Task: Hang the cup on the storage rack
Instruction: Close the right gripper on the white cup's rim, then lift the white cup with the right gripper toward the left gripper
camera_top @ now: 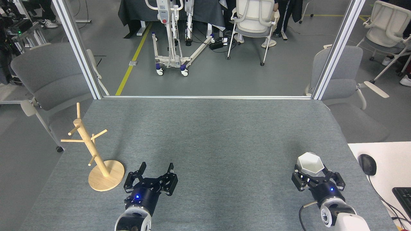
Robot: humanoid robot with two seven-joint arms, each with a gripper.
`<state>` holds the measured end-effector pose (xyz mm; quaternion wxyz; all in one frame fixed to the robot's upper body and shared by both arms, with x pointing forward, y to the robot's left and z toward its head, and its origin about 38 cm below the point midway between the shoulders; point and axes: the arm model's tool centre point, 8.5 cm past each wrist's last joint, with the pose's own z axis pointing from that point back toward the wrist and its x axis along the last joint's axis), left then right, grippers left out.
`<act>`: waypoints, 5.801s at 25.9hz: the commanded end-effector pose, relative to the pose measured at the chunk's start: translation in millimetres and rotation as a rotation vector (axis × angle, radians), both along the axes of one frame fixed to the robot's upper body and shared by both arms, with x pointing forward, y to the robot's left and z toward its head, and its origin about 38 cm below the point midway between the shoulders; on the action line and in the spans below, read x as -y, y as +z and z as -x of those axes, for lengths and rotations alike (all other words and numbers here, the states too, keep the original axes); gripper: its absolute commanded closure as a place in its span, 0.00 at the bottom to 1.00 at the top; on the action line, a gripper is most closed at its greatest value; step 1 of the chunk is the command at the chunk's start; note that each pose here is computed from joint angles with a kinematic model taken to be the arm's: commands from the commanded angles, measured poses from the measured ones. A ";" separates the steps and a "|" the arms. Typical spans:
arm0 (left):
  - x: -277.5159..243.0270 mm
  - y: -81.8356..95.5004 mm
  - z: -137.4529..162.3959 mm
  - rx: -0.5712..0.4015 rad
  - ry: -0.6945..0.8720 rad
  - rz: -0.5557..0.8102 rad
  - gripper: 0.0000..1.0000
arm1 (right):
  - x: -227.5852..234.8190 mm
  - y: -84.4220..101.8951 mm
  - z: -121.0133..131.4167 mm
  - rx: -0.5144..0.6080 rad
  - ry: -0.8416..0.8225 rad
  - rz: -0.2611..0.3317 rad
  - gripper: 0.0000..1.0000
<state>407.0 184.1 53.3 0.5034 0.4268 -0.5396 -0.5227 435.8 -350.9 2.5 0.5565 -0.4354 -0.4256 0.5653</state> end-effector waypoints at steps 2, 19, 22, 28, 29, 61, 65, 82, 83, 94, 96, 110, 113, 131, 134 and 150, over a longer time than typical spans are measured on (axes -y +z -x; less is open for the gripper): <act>-0.1 0.0 0.4 0.000 0.000 0.000 0.01 | 0.1 -0.6 -0.2 -0.002 -0.002 0.000 0.01; -0.9 0.2 1.6 0.002 0.001 0.000 0.01 | -0.5 4.2 -14.0 -0.006 -0.008 -0.008 0.01; -0.9 0.2 1.6 0.002 0.001 0.000 0.01 | -0.9 -1.9 -11.8 -0.024 -0.008 -0.012 0.01; -1.0 -1.0 2.6 -0.001 0.002 0.000 0.01 | -2.6 -3.1 -12.0 -0.029 -0.004 -0.011 0.01; -1.0 -1.0 2.6 -0.001 0.002 0.000 0.01 | -2.6 -3.1 -12.0 -0.029 -0.004 -0.011 0.01; -3.1 -1.0 3.4 0.000 0.007 0.007 0.01 | -3.0 0.9 -22.9 -0.032 -0.013 -0.029 0.01; -3.2 -2.3 4.4 -0.003 0.008 0.007 0.01 | -2.8 7.2 -28.4 -0.019 -0.013 -0.028 0.01; -3.7 -2.8 4.5 -0.005 0.009 0.007 0.01 | -1.6 6.2 -27.5 -0.023 -0.008 -0.015 0.16; -3.7 -2.8 4.5 -0.005 0.009 0.007 0.01 | -1.6 6.2 -27.5 -0.023 -0.008 -0.015 0.19; -3.1 -3.4 4.6 -0.008 0.009 0.008 0.01 | 4.6 21.5 -33.7 0.005 0.013 -0.014 0.59; -4.2 -3.5 4.5 -0.008 0.010 0.007 0.01 | 6.4 35.5 -39.1 0.039 0.002 -0.009 0.60; -3.4 -2.9 4.6 -0.002 0.006 0.008 0.01 | -28.3 215.4 -21.1 0.176 -0.141 -0.114 0.63; -1.3 -1.0 5.0 0.007 -0.007 0.007 0.01 | -65.2 215.8 -16.1 0.153 -0.082 -0.120 0.64; 119.4 40.9 33.2 0.220 -0.386 -0.244 0.01 | -182.7 227.4 -10.9 0.057 -0.044 -0.130 0.86; 125.4 51.8 19.6 0.188 -0.406 -0.272 0.01 | -187.4 218.4 -10.1 0.038 -0.048 -0.118 0.89; 172.5 54.5 6.9 0.052 -0.575 -0.325 0.01 | -235.7 184.0 -2.2 -0.055 0.061 -0.077 0.95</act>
